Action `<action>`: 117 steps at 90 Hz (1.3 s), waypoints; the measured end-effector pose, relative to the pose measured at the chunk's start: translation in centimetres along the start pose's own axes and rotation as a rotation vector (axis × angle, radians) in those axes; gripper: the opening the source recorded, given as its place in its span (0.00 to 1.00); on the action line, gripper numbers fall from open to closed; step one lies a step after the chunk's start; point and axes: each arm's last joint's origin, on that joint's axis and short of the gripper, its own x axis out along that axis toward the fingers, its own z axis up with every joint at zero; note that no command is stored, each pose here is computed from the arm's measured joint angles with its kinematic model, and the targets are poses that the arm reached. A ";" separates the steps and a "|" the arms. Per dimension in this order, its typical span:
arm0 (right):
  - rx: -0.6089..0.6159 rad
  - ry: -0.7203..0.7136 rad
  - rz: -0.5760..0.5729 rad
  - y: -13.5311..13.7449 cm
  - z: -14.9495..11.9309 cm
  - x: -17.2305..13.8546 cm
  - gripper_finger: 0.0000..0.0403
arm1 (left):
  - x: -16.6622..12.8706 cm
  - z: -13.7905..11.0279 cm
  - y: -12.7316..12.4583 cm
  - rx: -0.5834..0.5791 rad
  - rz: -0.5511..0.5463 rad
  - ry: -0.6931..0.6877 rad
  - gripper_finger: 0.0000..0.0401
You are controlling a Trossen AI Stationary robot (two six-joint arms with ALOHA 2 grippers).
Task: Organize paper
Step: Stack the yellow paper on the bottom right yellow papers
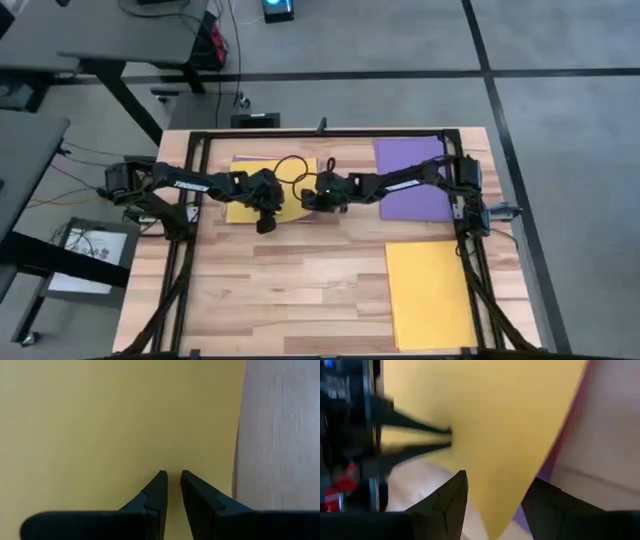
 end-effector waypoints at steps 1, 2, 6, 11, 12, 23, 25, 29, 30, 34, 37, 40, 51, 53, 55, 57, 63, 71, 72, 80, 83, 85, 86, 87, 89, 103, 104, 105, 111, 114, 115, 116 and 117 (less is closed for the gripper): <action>0.005 -0.001 -0.002 -0.1 0.0 0.1 0.40 | 0.0 0.0 0.0 0.000 0.000 0.000 0.11; 0.010 0.000 -0.007 -0.2 0.0 0.2 0.40 | 0.0 0.0 0.0 -0.001 0.000 0.000 0.11; 0.034 0.000 -0.015 -0.7 0.0 0.7 0.40 | 0.0 0.0 0.0 -0.003 0.000 0.000 0.11; 0.067 0.001 0.018 -0.7 -0.1 1.4 0.40 | 0.0 0.0 0.0 -0.003 0.000 0.000 0.11; 0.071 0.002 0.024 -0.7 -0.2 1.5 0.40 | 0.0 0.0 0.0 -0.004 0.000 0.000 0.11; 0.076 0.000 0.074 -0.7 -0.2 2.2 0.38 | 0.0 0.0 0.0 -0.006 0.000 0.000 0.11; 0.076 -0.001 0.073 -0.8 -0.2 2.2 0.36 | 0.0 0.0 0.0 -0.007 0.000 0.000 0.11; 0.064 -0.002 0.068 -0.8 -0.1 2.2 0.31 | 0.0 0.0 0.0 -0.008 0.000 0.000 0.11; 0.060 -0.002 0.067 -0.8 -0.1 2.2 0.30 | 0.0 0.0 0.0 -0.008 0.000 0.000 0.11; 0.039 0.000 0.056 -0.9 -0.1 2.2 0.23 | 0.0 0.1 0.0 -0.009 0.000 0.003 0.11; 0.022 0.002 0.047 -1.0 -0.1 2.2 0.16 | -0.1 0.2 0.0 -0.007 0.000 0.002 0.11; 0.001 0.002 0.045 -1.0 -0.1 2.2 0.09 | -0.2 0.4 0.1 -0.007 -0.001 0.007 0.11; -0.057 0.001 0.045 -0.6 -0.1 1.6 0.02 | -1.3 1.5 0.1 -0.013 -0.005 0.047 0.11; -0.072 0.001 0.046 -0.4 0.0 1.3 0.01 | -1.7 1.9 0.1 -0.013 -0.004 0.046 0.11; -0.092 0.002 0.047 -0.2 0.0 1.0 0.01 | -2.1 2.2 0.2 -0.013 -0.003 0.044 0.11; -0.114 0.005 0.047 0.0 0.0 0.6 0.00 | -2.5 2.6 0.2 -0.013 -0.003 0.043 0.11; -0.178 0.012 0.054 1.0 0.2 -1.1 0.00 | -4.0 3.8 0.2 -0.032 -0.005 0.044 0.11; -0.292 0.028 0.048 2.4 0.3 -4.2 0.00 | -6.2 5.3 0.2 -0.036 -0.006 0.052 0.11; -0.307 0.034 0.050 2.6 0.4 -4.6 0.00 | -6.6 5.6 0.2 -0.036 -0.006 0.050 0.11; -0.436 0.091 0.039 3.5 0.8 -8.7 0.00 | -9.4 7.4 0.1 -0.035 -0.002 0.026 0.11; -0.476 0.105 0.030 3.7 0.9 -10.6 0.00 | -10.5 8.0 0.1 -0.040 0.000 0.016 0.11; -0.497 0.114 0.015 3.8 0.9 -11.8 0.00 | -11.2 8.3 0.1 -0.044 0.000 0.012 0.11; -0.507 0.119 0.009 3.8 1.0 -12.5 0.00 | -11.5 8.5 0.1 -0.047 0.001 0.010 0.11; -0.516 0.122 0.003 3.8 1.0 -13.1 0.00 | -11.8 8.7 0.0 -0.049 0.002 0.006 0.11; -0.532 0.124 -0.008 3.8 1.2 -14.4 0.00 | -12.4 9.0 0.0 -0.056 0.003 -0.004 0.11; -0.593 0.112 -0.060 2.8 1.9 -23.3 0.00 | -16.0 10.8 -0.2 -0.161 0.012 -0.103 0.11; -0.602 0.111 -0.059 2.7 1.9 -23.9 0.00 | -16.2 10.9 -0.2 -0.170 0.012 -0.109 0.11; -0.616 0.111 -0.052 2.6 1.9 -24.5 0.00 | -16.3 11.0 -0.2 -0.178 0.011 -0.114 0.11; -0.751 0.195 0.073 2.4 1.3 -27.6 0.00 | -17.1 11.3 -0.5 -0.207 0.005 -0.144 0.11; -0.819 0.293 0.165 2.2 0.5 -29.0 0.00 | -17.4 11.3 -0.8 -0.212 0.000 -0.154 0.11; -0.835 0.325 0.192 2.1 0.3 -29.5 0.00 | -17.4 11.3 -0.9 -0.214 -0.002 -0.156 0.11; -0.847 0.359 0.221 2.0 0.0 -29.9 0.00 | -17.5 11.3 -0.9 -0.216 -0.005 -0.158 0.11; -0.856 0.393 0.251 1.9 -0.3 -30.4 0.00 | -17.5 11.3 -1.0 -0.217 -0.007 -0.159 0.11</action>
